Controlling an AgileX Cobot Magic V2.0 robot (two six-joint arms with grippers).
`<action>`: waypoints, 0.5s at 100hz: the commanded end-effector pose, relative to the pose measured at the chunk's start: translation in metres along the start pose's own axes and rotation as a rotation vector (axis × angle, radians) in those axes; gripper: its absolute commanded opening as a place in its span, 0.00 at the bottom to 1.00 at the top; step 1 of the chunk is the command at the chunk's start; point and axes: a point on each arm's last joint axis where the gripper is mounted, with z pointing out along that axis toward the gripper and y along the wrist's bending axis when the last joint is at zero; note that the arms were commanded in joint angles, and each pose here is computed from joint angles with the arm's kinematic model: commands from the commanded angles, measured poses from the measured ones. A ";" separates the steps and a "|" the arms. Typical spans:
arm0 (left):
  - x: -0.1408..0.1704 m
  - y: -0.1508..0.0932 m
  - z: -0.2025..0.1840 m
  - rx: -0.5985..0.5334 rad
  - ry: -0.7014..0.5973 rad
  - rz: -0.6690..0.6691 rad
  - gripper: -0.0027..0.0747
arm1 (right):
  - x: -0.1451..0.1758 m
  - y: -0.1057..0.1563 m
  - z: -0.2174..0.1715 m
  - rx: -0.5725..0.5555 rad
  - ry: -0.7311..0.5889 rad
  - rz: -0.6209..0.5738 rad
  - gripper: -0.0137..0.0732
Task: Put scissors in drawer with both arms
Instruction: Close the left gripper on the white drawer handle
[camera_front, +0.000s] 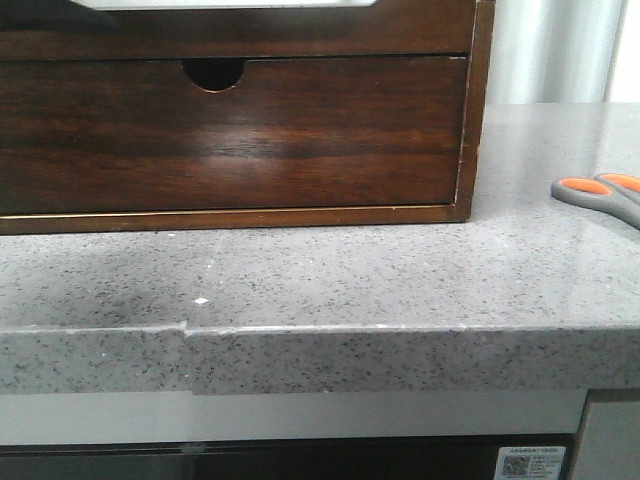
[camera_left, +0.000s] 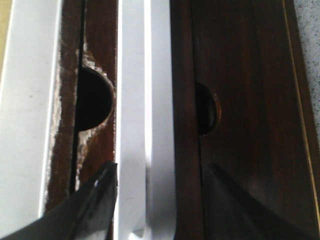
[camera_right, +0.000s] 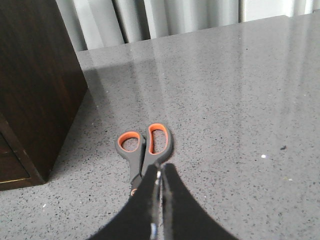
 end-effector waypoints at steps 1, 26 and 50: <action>-0.002 0.013 -0.002 -0.038 0.008 0.010 0.51 | -0.019 0.001 -0.001 0.006 -0.106 -0.005 0.09; 0.002 0.009 0.004 -0.018 0.045 0.009 0.50 | -0.019 0.001 -0.001 0.006 -0.106 -0.005 0.09; 0.003 0.009 0.004 -0.019 0.054 -0.012 0.11 | -0.019 0.001 -0.001 0.005 -0.104 -0.006 0.09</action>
